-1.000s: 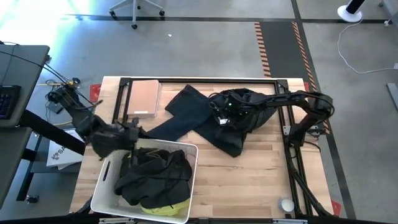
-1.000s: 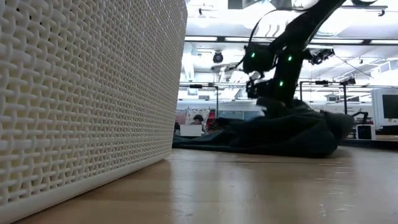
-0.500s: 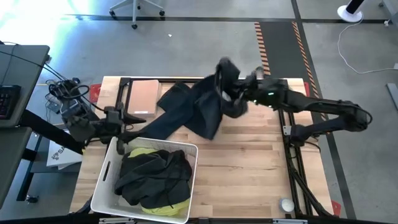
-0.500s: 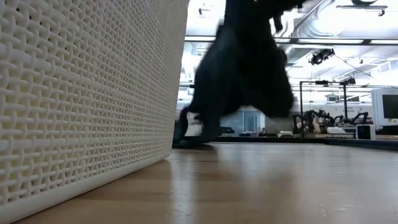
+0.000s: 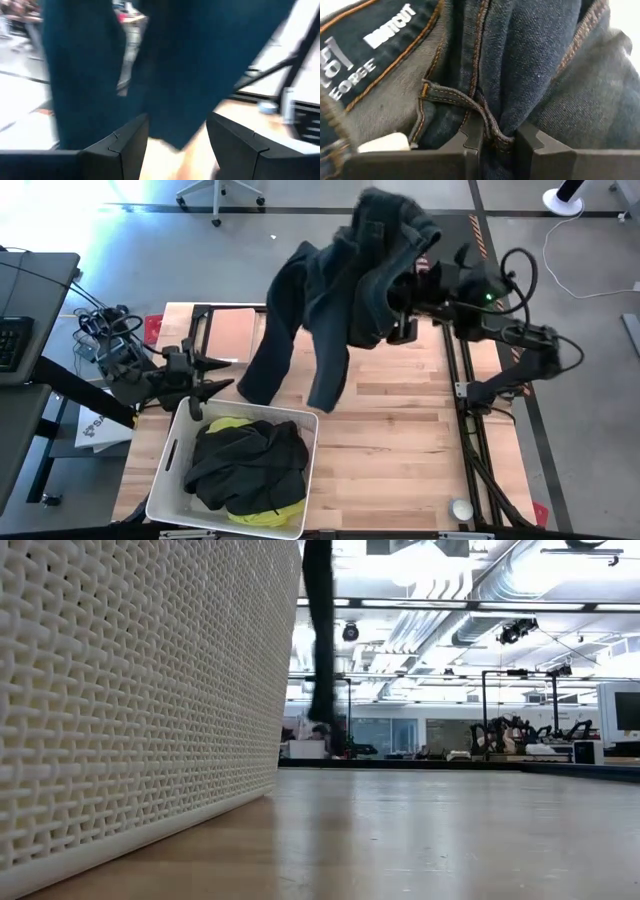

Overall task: Sort clothes
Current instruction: Put the dark blue pants into the white bin

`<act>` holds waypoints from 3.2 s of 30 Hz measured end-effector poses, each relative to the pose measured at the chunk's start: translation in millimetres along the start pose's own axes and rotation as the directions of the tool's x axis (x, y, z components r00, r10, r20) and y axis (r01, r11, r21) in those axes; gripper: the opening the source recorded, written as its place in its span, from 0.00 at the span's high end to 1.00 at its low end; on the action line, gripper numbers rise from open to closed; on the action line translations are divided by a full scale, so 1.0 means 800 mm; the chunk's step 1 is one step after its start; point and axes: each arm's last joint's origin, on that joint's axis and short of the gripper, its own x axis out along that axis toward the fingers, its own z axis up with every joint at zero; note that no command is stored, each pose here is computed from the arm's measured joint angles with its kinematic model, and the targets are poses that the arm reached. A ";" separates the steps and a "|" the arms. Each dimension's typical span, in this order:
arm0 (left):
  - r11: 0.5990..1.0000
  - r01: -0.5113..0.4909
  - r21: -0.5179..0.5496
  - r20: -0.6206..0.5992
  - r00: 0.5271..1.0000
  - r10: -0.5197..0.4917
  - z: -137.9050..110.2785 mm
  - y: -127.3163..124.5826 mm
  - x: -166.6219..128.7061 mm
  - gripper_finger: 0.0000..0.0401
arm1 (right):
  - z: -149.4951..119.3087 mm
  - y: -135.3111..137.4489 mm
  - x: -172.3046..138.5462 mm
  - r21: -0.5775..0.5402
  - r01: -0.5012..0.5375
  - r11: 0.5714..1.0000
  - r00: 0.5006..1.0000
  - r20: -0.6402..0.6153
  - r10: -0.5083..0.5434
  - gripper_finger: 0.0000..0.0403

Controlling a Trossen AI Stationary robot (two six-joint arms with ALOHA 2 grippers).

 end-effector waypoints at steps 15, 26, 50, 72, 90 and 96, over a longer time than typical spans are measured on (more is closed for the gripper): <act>0.915 -0.386 0.117 0.083 0.922 0.378 -0.002 0.026 0.021 0.51 | 0.072 -0.018 0.059 -0.119 -0.081 0.990 0.922 0.369 0.120 0.89; 0.947 -0.239 0.214 0.161 0.965 0.208 0.025 0.029 0.094 0.50 | 0.099 -0.021 0.051 -0.111 -0.131 0.985 0.878 0.448 0.167 0.89; 0.835 0.530 0.151 0.350 0.761 -0.547 -0.013 0.039 0.335 0.38 | 0.088 -0.022 0.055 -0.068 -0.122 0.990 0.919 0.368 0.138 0.89; 0.152 0.877 0.456 0.425 -0.065 -0.903 0.180 -0.034 0.148 0.51 | 0.071 -0.025 0.065 0.098 -0.099 0.990 0.937 0.343 0.060 0.89; 0.638 0.761 0.116 0.333 0.576 -0.747 0.160 -0.003 0.032 0.63 | -0.031 0.008 0.116 0.393 -0.121 0.912 0.929 0.368 -0.035 0.90; 0.711 0.703 -0.004 0.218 0.694 -0.686 0.141 -0.001 0.011 0.67 | -0.083 0.018 0.132 0.477 -0.124 0.870 0.954 0.298 -0.028 0.90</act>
